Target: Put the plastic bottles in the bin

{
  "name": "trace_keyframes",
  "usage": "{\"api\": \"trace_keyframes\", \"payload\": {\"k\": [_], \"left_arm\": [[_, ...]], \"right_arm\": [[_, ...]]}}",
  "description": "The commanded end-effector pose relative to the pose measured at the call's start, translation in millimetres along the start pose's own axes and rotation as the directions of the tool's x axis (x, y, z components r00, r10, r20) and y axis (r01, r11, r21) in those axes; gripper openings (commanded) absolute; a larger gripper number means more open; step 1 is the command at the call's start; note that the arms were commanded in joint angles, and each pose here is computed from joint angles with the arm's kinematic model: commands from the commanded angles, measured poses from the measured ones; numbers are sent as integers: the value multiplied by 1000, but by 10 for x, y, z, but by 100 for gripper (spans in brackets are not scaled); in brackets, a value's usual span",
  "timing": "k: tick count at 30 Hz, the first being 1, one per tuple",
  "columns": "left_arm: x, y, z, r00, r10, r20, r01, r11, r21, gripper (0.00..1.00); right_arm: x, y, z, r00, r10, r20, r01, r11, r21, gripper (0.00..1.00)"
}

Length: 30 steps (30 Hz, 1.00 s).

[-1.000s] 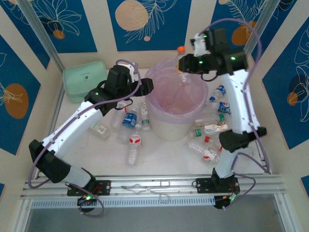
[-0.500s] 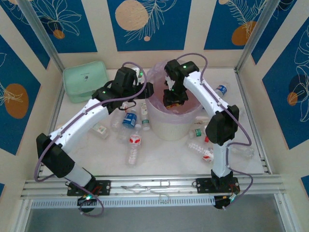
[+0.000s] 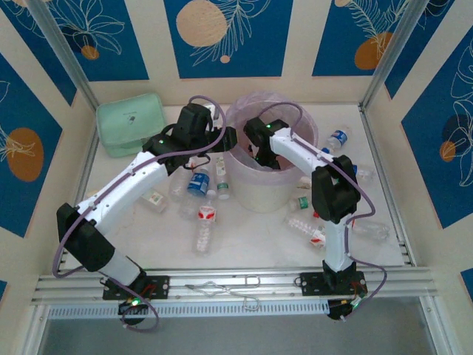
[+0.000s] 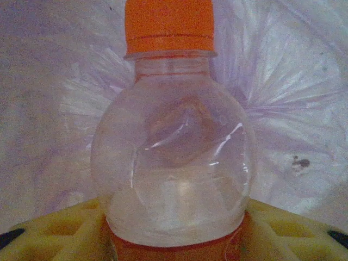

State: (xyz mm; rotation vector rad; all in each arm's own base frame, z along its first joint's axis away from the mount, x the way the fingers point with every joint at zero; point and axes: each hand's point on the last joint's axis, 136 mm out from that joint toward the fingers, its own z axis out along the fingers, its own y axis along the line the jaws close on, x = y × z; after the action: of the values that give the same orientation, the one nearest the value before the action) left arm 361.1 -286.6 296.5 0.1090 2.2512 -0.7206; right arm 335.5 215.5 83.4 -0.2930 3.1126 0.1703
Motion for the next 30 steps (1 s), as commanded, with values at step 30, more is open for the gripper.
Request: {"api": "trace_keyframes", "payload": {"k": [30], "left_arm": [[-84, 2, -114, 998, 37, 53, -36, 999, -21, 55]], "right_arm": [[51, -783, -2765, 795, 198, 573, -85, 972, -218, 99]]}}
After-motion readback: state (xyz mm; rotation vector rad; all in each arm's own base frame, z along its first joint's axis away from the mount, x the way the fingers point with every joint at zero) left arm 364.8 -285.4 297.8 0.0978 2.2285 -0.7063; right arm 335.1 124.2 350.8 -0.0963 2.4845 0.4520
